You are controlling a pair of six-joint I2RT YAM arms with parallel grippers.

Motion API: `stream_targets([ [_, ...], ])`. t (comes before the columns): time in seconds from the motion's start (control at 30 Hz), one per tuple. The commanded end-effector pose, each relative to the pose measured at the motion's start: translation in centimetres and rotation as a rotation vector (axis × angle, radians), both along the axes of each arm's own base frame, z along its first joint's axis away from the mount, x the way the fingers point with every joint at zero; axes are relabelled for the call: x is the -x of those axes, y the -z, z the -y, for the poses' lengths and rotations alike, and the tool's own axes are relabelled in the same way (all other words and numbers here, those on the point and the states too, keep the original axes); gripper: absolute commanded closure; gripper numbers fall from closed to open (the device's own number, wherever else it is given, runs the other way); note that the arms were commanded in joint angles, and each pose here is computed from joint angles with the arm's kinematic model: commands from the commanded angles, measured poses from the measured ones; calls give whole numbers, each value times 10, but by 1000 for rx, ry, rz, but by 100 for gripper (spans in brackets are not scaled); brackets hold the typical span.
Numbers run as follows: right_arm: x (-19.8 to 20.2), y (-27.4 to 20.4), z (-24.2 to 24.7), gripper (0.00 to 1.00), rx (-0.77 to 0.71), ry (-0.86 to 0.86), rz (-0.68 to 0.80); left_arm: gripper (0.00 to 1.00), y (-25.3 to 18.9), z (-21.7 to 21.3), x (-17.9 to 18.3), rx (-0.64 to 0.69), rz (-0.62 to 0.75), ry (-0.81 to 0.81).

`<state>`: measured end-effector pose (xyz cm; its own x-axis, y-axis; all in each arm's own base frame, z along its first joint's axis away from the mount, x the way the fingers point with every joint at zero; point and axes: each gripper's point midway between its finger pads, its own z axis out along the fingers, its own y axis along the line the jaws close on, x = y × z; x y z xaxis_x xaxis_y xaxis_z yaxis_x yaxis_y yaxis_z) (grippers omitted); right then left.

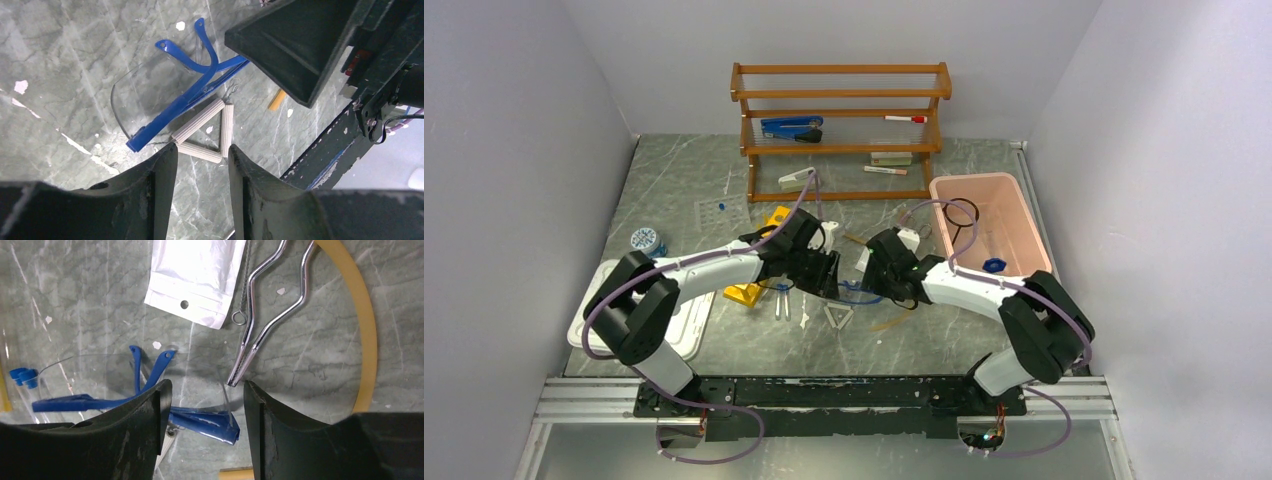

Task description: Organize the chemistry lab equipment

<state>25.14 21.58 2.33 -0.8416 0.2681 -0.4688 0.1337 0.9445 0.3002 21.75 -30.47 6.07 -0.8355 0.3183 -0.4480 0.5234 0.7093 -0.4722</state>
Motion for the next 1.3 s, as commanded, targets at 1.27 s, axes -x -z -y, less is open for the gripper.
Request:
stream_targets([
  [1.27, 17, -51, -9, 51, -80, -188, 74, 57, -8, 1, -69, 70, 267, -254],
])
